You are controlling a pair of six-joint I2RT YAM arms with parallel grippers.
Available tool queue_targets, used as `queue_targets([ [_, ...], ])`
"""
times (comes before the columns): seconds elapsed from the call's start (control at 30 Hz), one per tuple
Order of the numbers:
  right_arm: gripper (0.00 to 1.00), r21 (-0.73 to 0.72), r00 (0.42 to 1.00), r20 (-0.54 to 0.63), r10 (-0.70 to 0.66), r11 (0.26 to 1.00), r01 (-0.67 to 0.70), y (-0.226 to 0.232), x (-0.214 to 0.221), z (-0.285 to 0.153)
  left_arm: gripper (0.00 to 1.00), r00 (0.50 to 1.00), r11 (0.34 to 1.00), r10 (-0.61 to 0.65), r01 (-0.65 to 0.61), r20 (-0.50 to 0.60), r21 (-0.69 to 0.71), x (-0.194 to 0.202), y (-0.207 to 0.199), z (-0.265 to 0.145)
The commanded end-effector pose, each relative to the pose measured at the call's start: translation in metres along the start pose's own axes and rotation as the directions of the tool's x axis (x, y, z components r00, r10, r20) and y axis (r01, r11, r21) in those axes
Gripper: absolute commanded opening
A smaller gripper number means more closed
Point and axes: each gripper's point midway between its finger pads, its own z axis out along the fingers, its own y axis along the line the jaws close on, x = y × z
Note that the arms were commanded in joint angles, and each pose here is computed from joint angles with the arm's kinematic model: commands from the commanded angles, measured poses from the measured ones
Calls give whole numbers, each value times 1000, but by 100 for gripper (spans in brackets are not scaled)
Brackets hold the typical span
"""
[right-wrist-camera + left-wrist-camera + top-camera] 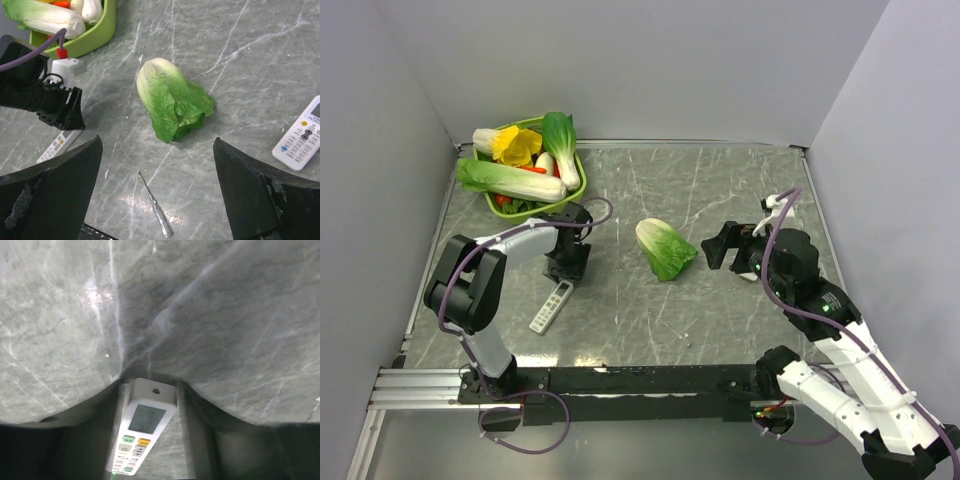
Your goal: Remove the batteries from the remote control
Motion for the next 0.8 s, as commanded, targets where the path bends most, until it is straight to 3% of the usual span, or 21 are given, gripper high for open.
queue_targets([
  [0.0,100,7,1000,15,4,1000,-4,2,-7,-1,73,999,998,-31,33,20,-61,-5,7,-17],
  [0.03,100,7,1000,15,6,1000,-6,1,-7,-1,79,999,997,-37,38,14,-70,-1,9,-19],
  [0.13,100,-4,1000,9,1,1000,-1,4,-7,-1,82,997,994,-70,67,-25,-87,12,12,-24],
  [0.4,100,-3,1000,-30,-6,1000,6,3,0,2,75,994,994,-69,61,-88,-88,30,12,-12],
  [0.5,100,-4,1000,-28,-5,1000,4,3,1,2,64,993,995,-68,60,-97,-78,34,10,-7],
  [0.67,100,-5,1000,-15,-8,1000,8,2,-1,0,35,989,999,-34,33,-146,-10,43,-8,6],
  [0.73,100,-35,1000,0,-22,999,22,7,-4,-3,18,992,1000,-11,14,-127,27,39,-18,8],
  [0.77,100,-69,999,0,-38,997,38,13,-4,-4,14,994,998,-13,19,-113,52,37,-23,6],
])
